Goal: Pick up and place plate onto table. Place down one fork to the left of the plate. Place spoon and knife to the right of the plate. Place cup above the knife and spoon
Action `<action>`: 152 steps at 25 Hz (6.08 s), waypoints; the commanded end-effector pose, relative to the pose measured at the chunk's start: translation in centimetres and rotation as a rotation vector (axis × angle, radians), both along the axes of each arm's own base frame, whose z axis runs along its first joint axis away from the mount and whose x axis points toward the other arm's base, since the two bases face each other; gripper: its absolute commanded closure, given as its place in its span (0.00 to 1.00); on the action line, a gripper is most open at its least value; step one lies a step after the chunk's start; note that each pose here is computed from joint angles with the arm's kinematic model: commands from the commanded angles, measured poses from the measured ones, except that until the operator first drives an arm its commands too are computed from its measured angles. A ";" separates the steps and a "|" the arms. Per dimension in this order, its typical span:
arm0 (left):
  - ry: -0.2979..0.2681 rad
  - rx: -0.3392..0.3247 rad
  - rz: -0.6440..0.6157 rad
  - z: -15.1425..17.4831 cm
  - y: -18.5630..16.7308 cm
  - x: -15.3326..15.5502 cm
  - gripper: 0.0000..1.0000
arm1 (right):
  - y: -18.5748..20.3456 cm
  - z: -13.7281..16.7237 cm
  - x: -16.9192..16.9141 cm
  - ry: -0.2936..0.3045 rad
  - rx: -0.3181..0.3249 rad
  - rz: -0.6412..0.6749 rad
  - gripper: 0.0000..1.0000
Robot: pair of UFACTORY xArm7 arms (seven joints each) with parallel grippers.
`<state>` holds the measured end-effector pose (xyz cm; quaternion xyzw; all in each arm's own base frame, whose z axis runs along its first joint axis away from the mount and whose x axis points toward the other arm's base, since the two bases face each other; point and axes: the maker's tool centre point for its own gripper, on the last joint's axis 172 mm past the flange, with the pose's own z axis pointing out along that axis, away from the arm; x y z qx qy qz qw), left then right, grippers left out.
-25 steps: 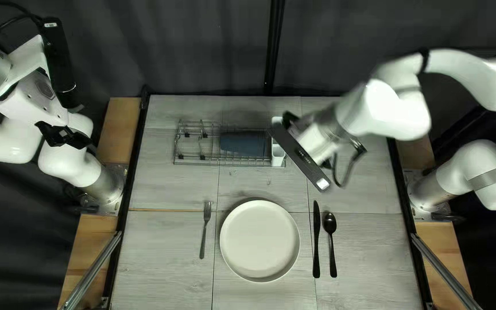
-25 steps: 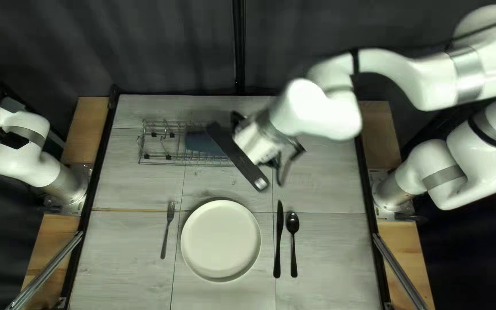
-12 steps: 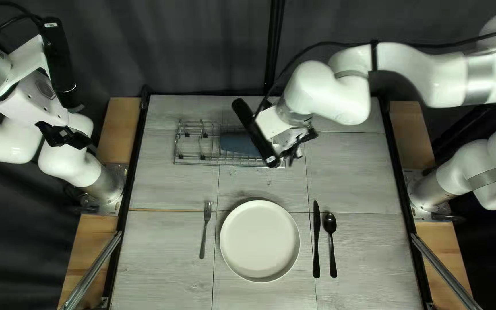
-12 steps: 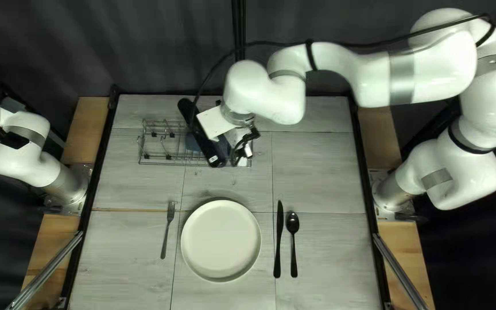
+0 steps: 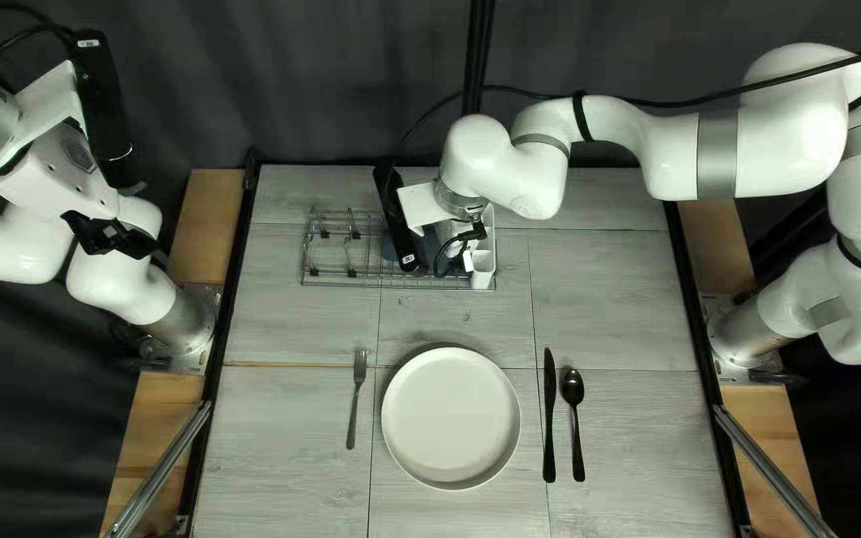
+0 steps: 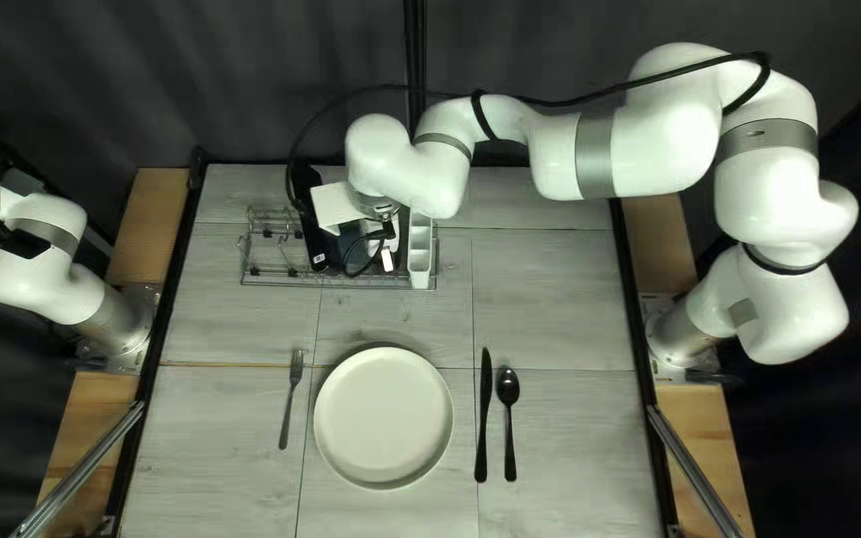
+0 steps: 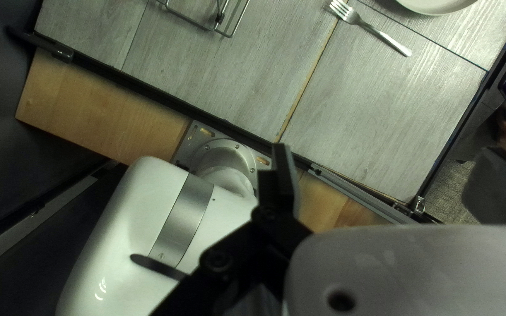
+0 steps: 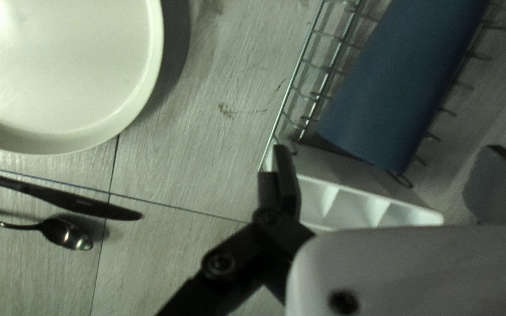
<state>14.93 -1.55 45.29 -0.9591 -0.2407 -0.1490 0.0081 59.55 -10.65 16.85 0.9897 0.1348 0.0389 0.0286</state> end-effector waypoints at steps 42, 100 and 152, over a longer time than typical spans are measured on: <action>0.000 0.000 0.000 0.0 0.0 0.0 0.00 | -2.7 -3.6 1.0 0.069 -0.019 -0.389 1.00; 0.000 0.000 0.000 0.0 0.0 0.0 0.00 | 27.5 -2.2 -10.3 -0.062 -0.357 0.350 0.00; 0.000 0.000 0.000 0.0 0.0 0.0 0.00 | 29.0 2.6 -5.9 -0.566 -0.759 0.758 1.00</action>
